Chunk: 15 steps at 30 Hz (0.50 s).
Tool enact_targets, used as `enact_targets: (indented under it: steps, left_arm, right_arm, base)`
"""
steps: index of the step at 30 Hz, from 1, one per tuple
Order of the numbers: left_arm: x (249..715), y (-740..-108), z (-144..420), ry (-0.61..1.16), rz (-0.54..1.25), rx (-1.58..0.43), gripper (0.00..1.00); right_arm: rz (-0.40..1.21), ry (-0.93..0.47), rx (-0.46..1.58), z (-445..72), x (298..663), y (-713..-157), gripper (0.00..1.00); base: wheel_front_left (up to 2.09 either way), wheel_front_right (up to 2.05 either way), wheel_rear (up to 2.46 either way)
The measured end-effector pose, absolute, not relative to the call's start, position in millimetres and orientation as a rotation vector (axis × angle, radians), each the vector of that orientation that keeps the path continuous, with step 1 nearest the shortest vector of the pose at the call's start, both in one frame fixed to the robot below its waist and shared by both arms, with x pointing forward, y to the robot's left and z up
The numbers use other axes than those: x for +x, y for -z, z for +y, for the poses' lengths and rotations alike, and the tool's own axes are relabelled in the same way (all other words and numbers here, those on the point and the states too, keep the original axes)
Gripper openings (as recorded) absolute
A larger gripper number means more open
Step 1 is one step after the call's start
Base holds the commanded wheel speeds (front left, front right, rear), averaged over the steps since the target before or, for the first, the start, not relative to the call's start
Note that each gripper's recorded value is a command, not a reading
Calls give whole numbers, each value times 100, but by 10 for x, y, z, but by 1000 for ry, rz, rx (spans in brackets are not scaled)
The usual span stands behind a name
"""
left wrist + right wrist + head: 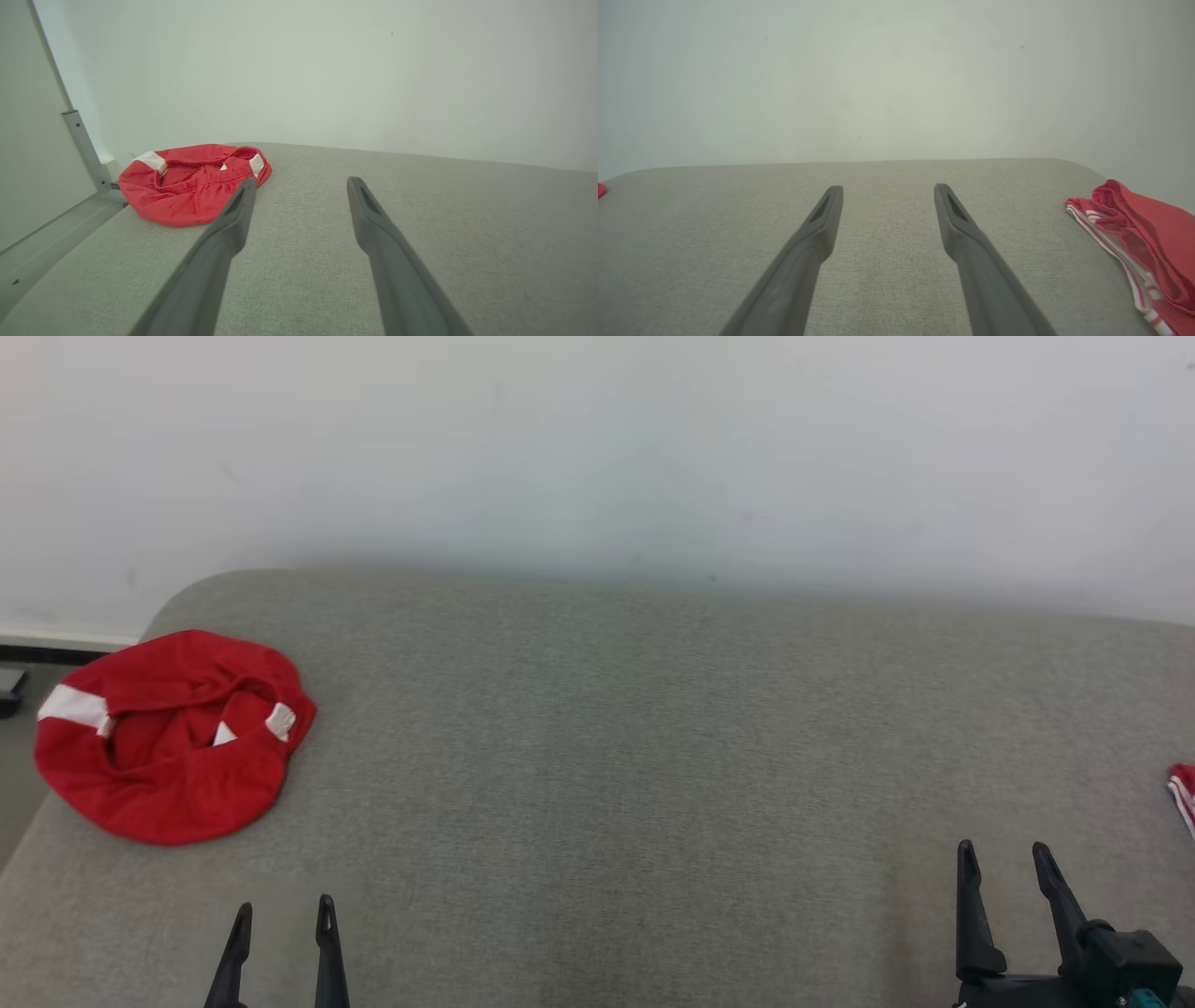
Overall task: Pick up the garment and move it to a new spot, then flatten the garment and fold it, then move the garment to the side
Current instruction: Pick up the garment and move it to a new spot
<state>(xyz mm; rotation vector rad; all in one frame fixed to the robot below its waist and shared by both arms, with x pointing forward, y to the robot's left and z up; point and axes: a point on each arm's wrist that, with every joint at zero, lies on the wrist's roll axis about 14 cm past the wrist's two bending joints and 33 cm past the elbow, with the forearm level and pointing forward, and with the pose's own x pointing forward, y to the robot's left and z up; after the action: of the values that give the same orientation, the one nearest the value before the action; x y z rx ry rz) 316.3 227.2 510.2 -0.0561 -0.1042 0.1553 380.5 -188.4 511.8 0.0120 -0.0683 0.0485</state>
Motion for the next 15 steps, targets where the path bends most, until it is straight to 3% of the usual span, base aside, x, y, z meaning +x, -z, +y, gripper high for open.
enact_targets:
  steps: [15]
  left_arm:
    - [2346,-5035,3001,-446,-100,-43,100]
  right_arm:
    - [-54,-361,34,-744,4115,-5080,100]
  base:
    - [0,0,0]
